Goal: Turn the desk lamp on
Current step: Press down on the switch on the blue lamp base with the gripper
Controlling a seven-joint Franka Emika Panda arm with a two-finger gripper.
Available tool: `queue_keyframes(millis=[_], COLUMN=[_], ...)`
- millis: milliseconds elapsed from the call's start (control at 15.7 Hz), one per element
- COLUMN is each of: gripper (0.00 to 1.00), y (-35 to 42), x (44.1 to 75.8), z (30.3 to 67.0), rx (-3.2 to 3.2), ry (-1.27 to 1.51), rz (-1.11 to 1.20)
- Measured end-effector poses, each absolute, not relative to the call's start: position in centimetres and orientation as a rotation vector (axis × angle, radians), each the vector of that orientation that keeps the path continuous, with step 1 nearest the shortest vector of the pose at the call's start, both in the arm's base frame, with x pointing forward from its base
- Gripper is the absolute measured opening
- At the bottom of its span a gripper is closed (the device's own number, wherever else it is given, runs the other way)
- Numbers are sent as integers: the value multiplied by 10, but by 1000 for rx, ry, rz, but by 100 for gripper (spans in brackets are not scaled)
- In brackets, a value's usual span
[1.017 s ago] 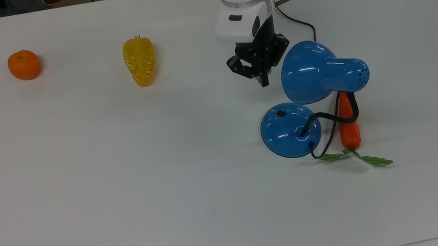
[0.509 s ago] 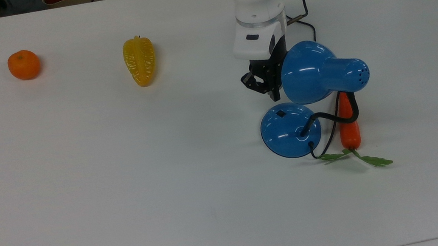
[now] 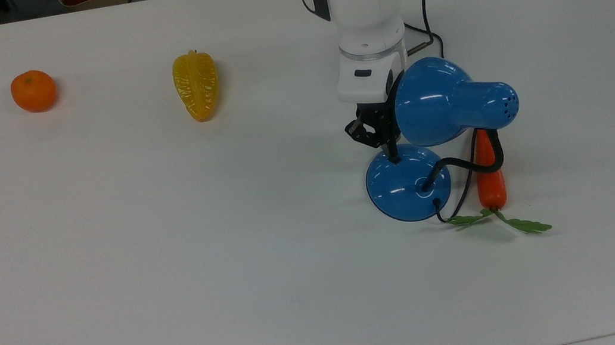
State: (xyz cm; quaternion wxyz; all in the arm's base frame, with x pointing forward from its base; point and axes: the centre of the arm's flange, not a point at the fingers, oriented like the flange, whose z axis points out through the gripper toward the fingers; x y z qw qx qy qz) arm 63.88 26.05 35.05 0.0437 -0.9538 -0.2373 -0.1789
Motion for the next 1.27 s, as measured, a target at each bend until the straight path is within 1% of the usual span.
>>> queue_keyframes(millis=[318, 636, 1272], gripper=[1, 1, 1], y=[264, 271, 273], x=[641, 639, 639], z=[338, 333, 332], rx=[-2903, -2899, -2901], ry=[-733, -760, -777], rz=[-584, -592, -598])
